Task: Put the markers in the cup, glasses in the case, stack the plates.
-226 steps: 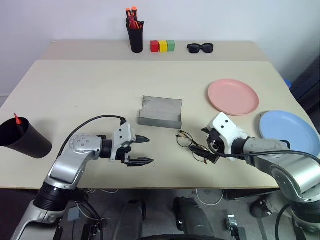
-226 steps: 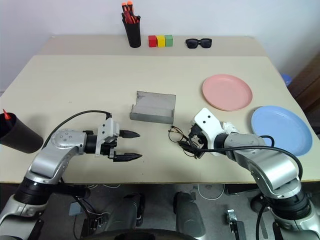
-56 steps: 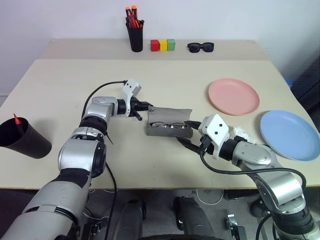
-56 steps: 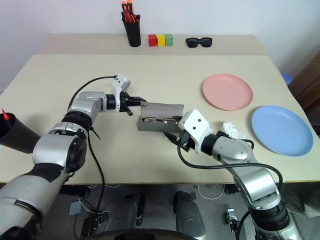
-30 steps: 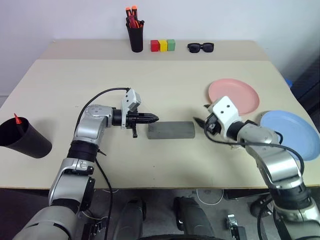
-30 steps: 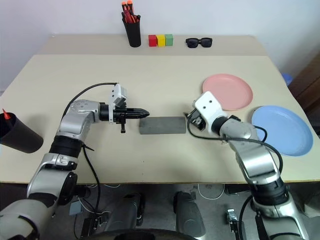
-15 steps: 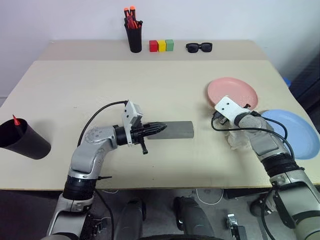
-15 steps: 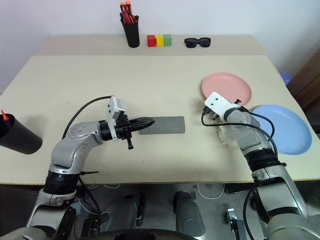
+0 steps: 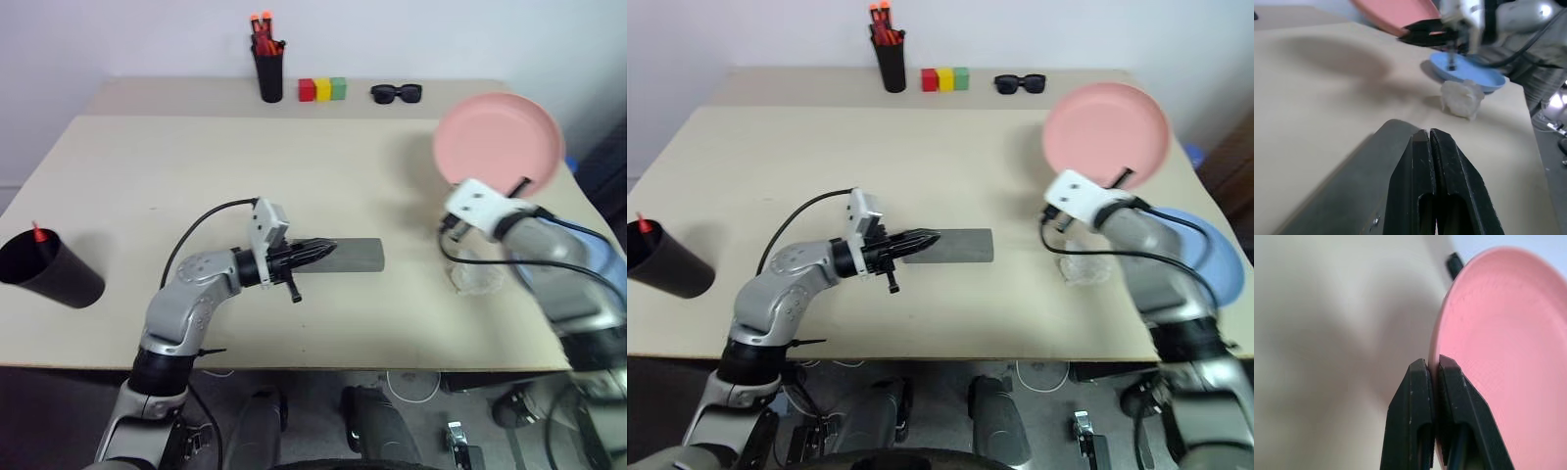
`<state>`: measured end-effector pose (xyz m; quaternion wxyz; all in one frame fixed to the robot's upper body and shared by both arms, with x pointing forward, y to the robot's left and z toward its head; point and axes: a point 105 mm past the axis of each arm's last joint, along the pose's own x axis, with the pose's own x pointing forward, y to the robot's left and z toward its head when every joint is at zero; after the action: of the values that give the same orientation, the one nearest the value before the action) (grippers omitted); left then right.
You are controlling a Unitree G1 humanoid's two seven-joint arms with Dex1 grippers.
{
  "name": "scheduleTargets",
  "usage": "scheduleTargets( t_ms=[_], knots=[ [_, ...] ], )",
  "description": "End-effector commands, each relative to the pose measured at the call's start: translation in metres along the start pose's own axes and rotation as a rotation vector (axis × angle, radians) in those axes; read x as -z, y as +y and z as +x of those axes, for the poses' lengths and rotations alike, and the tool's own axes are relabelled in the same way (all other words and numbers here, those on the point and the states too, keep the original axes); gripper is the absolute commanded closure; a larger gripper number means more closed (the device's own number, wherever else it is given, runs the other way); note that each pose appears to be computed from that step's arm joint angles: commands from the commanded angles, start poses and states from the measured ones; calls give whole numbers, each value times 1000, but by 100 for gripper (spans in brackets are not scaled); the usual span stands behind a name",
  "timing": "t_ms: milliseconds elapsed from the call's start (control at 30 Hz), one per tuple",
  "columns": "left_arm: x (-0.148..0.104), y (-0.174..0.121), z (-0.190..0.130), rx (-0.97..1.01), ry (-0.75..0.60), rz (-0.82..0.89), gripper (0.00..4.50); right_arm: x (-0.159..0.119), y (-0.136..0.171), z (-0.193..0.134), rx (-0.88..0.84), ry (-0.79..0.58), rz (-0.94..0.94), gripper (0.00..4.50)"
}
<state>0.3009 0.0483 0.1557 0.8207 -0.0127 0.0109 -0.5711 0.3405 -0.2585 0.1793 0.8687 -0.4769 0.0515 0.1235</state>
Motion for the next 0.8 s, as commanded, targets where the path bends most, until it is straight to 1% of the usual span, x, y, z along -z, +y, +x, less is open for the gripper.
scheduleTargets(
  t_ms=[33, 133, 267, 300, 367, 467, 500, 567, 667, 733, 800],
  knots=[
    [-5, -4, 7, 56, -21, 25, 448, 11, -21, -47, 4, 67, 53, 448],
    [-2, -4, 13, 86, -22, 19, 448, 35, -14, -70, -2, 170, 70, 448],
    [0, -6, 19, 110, -18, 25, 448, 62, -1, -81, -17, 265, 118, 448],
    [1, -6, 20, 112, -19, 26, 448, 67, 2, -82, -28, 275, 138, 418],
    [1, -6, 20, 110, -21, 27, 448, 70, 4, -81, -31, 279, 175, 343],
    [0, -5, 17, 96, -22, 29, 448, 66, 2, -79, -34, 270, 151, 199],
    [1, -5, 16, 89, -21, 29, 448, 61, 0, -78, -34, 251, 139, 139],
    [2, -5, 13, 78, -18, 30, 448, 50, -2, -74, -49, 200, 155, 41],
    [2, -5, 11, 61, -19, 32, 448, 29, 1, -69, -96, 82, 264, 41],
    [1, -5, 10, 53, -22, 31, 448, 15, 9, -68, -161, 12, 342, 41],
    [0, -5, 10, 46, -27, 31, 448, 7, 22, -67, -239, -26, 377, 41]
  ],
)
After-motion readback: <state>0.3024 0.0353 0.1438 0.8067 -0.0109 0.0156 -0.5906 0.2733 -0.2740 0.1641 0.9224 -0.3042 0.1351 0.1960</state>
